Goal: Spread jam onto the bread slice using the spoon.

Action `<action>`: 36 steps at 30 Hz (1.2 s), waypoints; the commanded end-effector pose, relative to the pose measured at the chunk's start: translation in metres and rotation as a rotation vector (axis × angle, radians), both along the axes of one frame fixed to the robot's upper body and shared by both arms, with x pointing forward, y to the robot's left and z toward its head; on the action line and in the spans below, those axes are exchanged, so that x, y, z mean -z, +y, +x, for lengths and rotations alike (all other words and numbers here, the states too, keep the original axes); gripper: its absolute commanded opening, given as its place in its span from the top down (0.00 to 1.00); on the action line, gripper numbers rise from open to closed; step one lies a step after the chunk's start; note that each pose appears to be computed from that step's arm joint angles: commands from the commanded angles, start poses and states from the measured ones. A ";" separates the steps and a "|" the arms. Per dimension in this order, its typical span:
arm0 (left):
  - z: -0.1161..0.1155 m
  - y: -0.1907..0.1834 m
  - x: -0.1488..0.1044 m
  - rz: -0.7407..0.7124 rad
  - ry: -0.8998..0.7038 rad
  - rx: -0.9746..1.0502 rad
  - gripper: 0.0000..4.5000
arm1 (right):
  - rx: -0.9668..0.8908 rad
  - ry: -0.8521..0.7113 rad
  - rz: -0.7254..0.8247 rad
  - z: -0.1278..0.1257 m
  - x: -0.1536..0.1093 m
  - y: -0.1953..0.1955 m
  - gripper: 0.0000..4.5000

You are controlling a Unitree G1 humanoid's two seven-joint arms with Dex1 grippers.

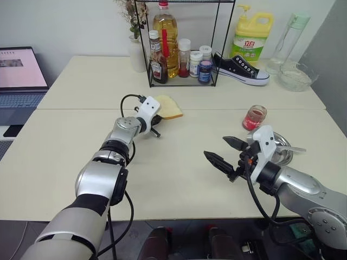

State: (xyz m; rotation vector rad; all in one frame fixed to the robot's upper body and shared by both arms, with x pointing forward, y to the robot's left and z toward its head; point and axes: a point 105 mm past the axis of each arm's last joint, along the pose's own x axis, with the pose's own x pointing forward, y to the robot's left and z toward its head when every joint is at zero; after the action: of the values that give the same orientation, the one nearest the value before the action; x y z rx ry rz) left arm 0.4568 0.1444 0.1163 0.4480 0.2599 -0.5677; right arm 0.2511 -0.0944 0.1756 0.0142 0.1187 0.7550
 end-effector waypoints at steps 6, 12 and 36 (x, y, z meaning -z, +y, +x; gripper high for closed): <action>-0.029 -0.045 -0.017 0.063 -0.040 0.451 0.99 | -0.080 0.007 -0.028 -0.020 0.000 -0.005 0.00; -0.088 -0.050 -0.004 0.109 0.000 0.678 0.99 | -0.128 0.062 -0.085 -0.037 0.011 -0.015 0.00; -0.181 -0.026 0.018 0.103 0.224 0.758 0.77 | -0.168 0.117 -0.090 -0.040 0.019 -0.018 0.00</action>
State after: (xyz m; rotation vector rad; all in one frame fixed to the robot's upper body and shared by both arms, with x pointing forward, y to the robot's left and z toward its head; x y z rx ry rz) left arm 0.2795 0.1217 0.0934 0.5774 0.3516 -1.3242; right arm 0.2113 -0.1147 0.1478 -0.0188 0.3079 0.8989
